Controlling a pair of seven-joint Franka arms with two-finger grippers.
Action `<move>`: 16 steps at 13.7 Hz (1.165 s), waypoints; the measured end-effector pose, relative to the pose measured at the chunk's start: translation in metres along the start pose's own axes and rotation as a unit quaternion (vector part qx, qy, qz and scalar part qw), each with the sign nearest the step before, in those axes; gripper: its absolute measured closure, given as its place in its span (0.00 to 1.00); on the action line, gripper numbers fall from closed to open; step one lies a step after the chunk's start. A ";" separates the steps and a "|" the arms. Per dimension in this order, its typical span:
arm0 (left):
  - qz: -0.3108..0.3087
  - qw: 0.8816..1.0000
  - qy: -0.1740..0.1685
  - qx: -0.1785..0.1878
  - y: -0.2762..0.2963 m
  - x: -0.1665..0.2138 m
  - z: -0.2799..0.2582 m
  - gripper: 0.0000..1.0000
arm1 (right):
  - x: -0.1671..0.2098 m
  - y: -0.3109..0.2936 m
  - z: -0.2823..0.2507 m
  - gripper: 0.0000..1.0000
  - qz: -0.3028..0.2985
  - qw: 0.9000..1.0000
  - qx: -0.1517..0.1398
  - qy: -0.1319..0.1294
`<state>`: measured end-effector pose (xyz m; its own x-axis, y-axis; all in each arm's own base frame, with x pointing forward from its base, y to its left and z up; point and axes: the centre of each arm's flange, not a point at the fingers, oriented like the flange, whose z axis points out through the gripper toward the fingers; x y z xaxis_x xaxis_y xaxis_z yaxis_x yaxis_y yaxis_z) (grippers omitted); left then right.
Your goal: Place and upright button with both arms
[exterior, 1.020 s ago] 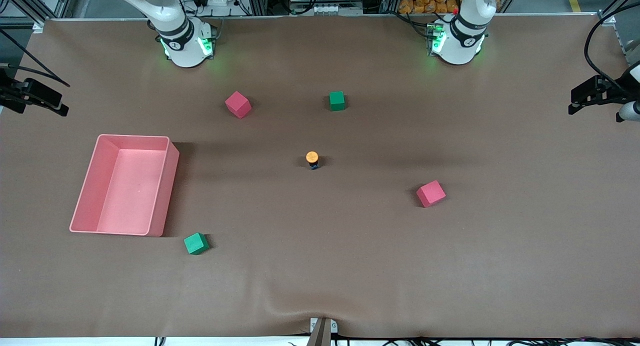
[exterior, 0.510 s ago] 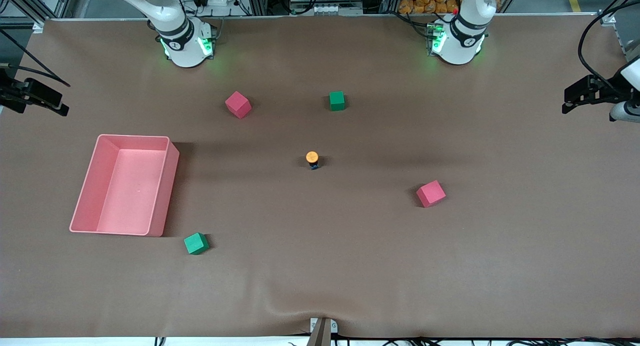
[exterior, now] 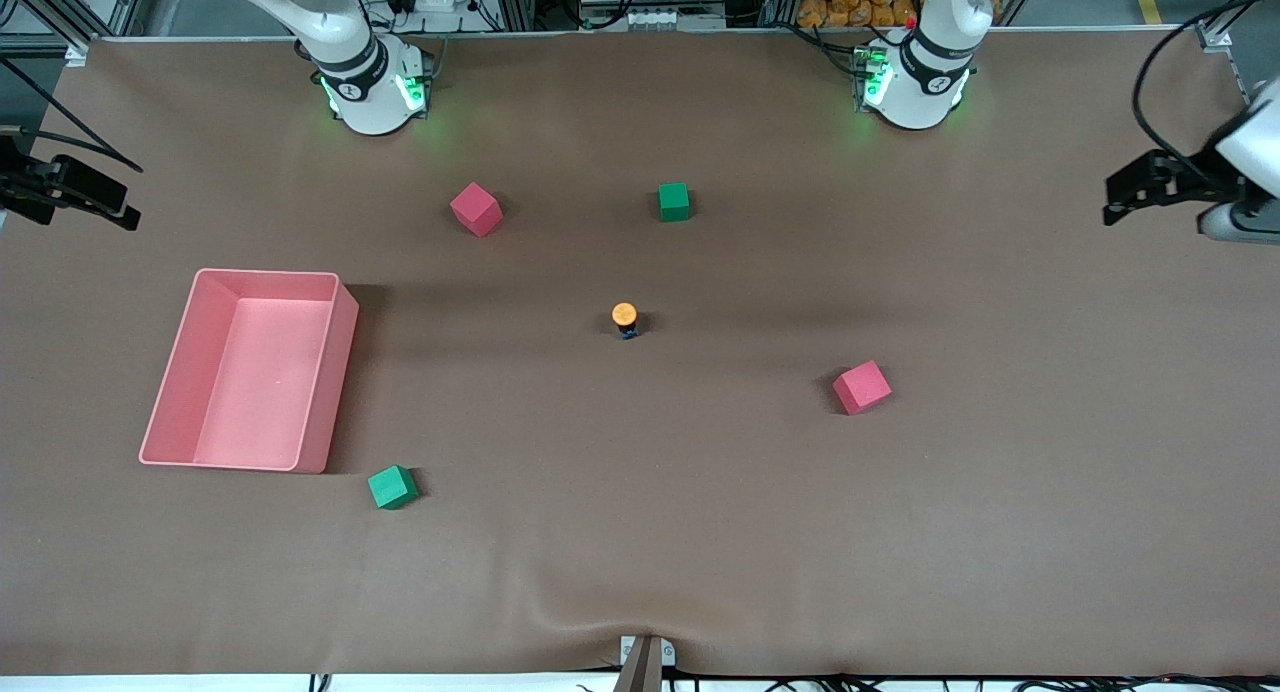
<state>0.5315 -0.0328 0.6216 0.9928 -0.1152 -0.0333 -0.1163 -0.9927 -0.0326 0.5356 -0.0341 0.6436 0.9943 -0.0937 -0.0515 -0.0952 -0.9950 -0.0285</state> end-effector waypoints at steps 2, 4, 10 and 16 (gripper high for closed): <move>-0.017 1.000 0.002 0.002 0.021 0.000 -0.003 0.00 | 0.000 0.003 0.000 0.00 -0.002 1.000 0.000 0.000; -0.024 1.000 0.001 0.002 0.015 0.000 -0.002 0.00 | 0.000 0.005 0.000 0.00 -0.004 1.000 0.000 0.000; -0.063 0.998 -0.002 -0.002 -0.014 -0.001 0.001 0.00 | 0.000 0.004 0.000 0.00 -0.006 1.000 0.000 0.000; -0.076 0.997 -0.005 -0.002 -0.014 0.002 0.005 0.00 | 0.000 0.004 0.000 0.00 -0.006 1.000 0.000 0.000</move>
<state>0.5345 -0.0188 0.6170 0.9986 0.0365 -0.0392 0.0352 -0.9988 -0.0342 0.5353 -0.0380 0.6436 0.9954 -0.0809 -0.0517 -0.0825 -0.9961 -0.0297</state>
